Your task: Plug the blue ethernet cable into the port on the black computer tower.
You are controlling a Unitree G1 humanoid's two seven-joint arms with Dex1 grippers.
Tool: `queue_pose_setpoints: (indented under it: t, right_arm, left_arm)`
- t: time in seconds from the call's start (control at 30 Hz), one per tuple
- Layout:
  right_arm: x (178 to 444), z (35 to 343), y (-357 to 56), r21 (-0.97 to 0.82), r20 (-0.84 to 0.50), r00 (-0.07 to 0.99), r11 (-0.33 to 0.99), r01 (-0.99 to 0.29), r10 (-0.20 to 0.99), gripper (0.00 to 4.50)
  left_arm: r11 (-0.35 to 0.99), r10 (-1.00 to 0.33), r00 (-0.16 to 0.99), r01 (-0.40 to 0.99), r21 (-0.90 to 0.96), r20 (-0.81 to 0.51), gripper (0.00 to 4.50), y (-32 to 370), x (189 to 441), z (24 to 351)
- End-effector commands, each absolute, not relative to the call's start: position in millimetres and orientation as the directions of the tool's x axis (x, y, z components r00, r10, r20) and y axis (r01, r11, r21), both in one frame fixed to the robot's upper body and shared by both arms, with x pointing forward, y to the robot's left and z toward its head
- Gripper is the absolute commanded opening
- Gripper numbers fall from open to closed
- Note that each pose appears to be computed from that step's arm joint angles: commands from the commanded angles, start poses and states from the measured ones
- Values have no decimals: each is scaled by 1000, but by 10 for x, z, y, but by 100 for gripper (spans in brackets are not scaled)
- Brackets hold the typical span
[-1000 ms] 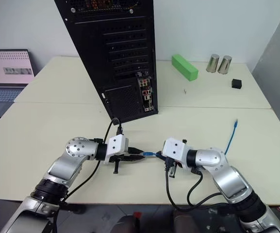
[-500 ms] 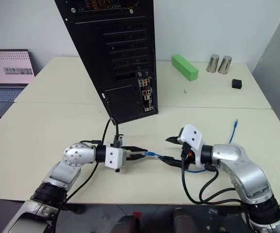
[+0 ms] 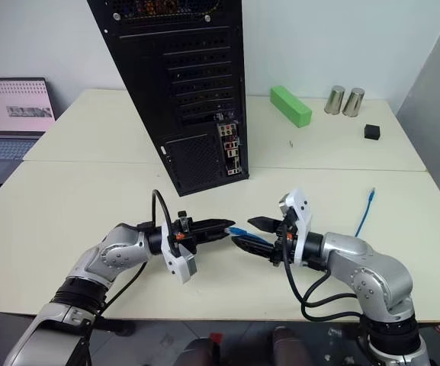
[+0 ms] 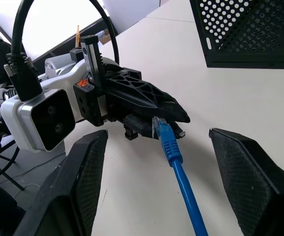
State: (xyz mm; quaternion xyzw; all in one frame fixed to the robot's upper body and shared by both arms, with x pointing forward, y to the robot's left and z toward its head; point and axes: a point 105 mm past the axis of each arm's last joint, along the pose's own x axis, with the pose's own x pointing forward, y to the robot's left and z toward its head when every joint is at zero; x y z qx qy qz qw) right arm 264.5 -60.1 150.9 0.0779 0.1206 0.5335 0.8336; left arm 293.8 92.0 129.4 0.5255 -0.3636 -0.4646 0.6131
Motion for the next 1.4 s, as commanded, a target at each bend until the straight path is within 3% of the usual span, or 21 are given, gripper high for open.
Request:
queue_pose_setpoints:
  t: [0.03, 0.23, 0.33, 0.73, 0.8, 1.4]
  right_arm:
    - [2641, 1612, -541, 247, -72, 377, 383, -890, 923, 349]
    - [2674, 1599, -527, 249, -73, 380, 386, -888, 922, 349]
    - [2694, 1602, -517, 250, -69, 384, 389, -887, 921, 303]
    - [2728, 1586, -507, 235, -85, 388, 397, -887, 918, 29]
    - [2731, 1585, -507, 234, -87, 388, 398, -887, 917, 2]
    - [2751, 1597, -534, 237, -89, 395, 405, -883, 914, 0]
  left_arm:
    - [50, -952, 305, 137, 989, 6, 22, 913, 2959, 1406]
    - [52, -952, 305, 126, 991, 12, 22, 901, 2961, 1410]
    - [53, -952, 306, 123, 991, 14, 22, 896, 2960, 1410]
    - [63, -951, 307, 109, 992, 27, 22, 882, 2958, 1432]
    - [67, -951, 308, 108, 992, 30, 22, 881, 2961, 1438]
    - [75, -949, 314, 92, 993, 43, 22, 859, 2977, 1450]
